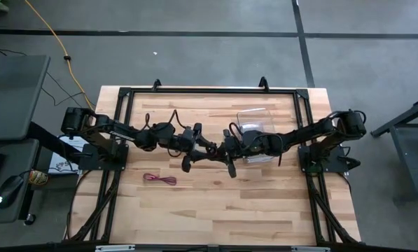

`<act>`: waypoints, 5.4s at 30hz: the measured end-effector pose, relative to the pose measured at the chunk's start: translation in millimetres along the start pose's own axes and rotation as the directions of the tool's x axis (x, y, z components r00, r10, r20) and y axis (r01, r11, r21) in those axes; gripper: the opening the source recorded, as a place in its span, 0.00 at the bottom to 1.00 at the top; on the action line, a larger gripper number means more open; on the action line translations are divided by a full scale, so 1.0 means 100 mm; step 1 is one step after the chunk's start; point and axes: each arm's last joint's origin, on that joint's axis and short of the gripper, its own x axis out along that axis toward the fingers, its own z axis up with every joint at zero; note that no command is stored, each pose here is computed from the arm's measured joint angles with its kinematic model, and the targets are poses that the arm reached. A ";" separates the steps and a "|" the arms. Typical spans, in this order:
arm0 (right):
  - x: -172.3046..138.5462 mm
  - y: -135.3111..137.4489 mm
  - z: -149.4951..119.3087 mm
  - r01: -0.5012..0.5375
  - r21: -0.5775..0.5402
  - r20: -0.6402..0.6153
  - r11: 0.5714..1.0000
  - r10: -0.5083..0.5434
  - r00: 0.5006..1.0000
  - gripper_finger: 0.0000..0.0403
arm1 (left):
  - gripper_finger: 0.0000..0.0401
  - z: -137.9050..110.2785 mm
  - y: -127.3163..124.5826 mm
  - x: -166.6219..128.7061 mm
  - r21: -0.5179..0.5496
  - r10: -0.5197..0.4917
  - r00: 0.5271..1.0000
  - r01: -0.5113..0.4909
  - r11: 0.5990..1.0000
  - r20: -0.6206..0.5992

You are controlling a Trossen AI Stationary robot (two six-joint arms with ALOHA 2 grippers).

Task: Pick and place USB-C Cables
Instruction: Put the orange cable charger into the transparent bin

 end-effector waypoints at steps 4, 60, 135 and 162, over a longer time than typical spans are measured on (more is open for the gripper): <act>-0.06 0.01 0.04 0.005 -0.008 -0.016 1.000 -0.005 1.000 0.03 | 0.48 0.11 0.00 -0.09 -0.012 -0.018 0.999 0.017 1.000 -0.036; -1.62 -0.17 0.31 0.619 0.181 0.036 0.764 -0.634 0.773 0.04 | 0.49 0.35 -0.08 -1.26 0.089 0.182 0.967 -0.200 0.976 0.178; -0.94 -0.98 -0.63 0.842 0.121 -0.887 0.526 -0.324 0.329 0.04 | 0.49 0.33 -0.08 -1.26 0.068 0.187 0.970 -0.199 0.978 0.159; -0.94 -0.97 -0.63 0.840 0.127 -0.892 0.528 -0.309 0.330 0.39 | 0.49 0.33 -0.07 -1.26 0.057 0.200 0.967 -0.211 0.976 0.160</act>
